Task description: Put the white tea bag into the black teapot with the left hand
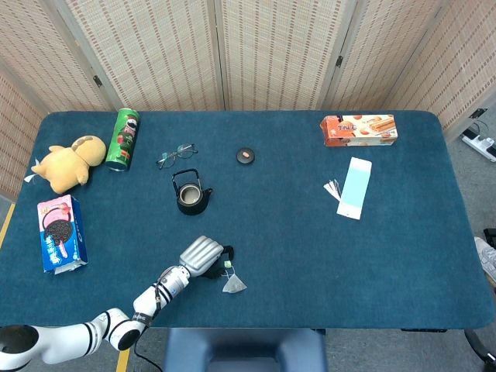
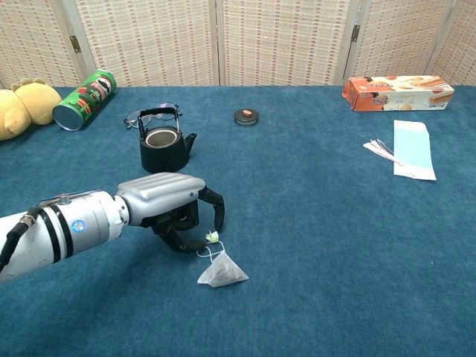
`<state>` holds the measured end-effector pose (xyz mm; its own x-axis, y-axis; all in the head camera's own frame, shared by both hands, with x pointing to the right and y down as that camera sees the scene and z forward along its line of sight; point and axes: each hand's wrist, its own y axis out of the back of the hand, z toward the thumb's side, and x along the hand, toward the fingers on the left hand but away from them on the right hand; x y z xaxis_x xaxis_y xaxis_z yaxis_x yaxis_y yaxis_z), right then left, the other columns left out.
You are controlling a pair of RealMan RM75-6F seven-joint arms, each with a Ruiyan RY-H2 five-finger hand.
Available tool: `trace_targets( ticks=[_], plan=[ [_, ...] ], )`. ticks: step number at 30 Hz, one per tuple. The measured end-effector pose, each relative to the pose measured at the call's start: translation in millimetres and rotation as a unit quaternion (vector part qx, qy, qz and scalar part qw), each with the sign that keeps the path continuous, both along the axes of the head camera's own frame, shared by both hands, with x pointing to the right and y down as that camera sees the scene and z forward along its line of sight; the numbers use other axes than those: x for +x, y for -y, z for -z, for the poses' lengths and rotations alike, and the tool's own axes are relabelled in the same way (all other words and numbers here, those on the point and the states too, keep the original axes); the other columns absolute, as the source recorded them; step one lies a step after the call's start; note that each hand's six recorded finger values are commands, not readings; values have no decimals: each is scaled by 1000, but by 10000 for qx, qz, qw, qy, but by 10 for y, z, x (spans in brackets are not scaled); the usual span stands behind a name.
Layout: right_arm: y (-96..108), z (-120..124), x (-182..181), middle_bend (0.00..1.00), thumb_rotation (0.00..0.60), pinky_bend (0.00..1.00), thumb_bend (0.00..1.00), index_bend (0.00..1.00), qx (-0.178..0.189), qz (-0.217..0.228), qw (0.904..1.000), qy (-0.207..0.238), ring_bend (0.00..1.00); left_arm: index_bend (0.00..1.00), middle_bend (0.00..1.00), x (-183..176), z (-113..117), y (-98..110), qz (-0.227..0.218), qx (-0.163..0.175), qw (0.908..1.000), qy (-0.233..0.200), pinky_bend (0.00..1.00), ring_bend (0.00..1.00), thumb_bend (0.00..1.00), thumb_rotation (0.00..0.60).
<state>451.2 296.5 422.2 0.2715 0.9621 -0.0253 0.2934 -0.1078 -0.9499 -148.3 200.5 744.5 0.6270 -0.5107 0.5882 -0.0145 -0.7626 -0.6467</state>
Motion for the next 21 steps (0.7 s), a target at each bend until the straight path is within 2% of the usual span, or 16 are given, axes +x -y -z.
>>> trace_targets(
  ticks=[4,12,21],
  plan=[
    [-9,14,4,0,600,0,324,0,29,-1,10000,12,0,455,1000,-7,-31,-16,-4,-32,10000,38,1000,1000,419,600],
    [-17,28,15,0,600,0,324,0,66,-20,10000,19,0,574,1000,-28,-89,-36,47,-69,10000,38,1000,1000,449,600],
    [-45,66,27,0,600,0,324,0,127,-7,9999,63,0,627,1000,-47,-112,-57,72,-102,9999,-6,1000,1000,475,600]
  ],
)
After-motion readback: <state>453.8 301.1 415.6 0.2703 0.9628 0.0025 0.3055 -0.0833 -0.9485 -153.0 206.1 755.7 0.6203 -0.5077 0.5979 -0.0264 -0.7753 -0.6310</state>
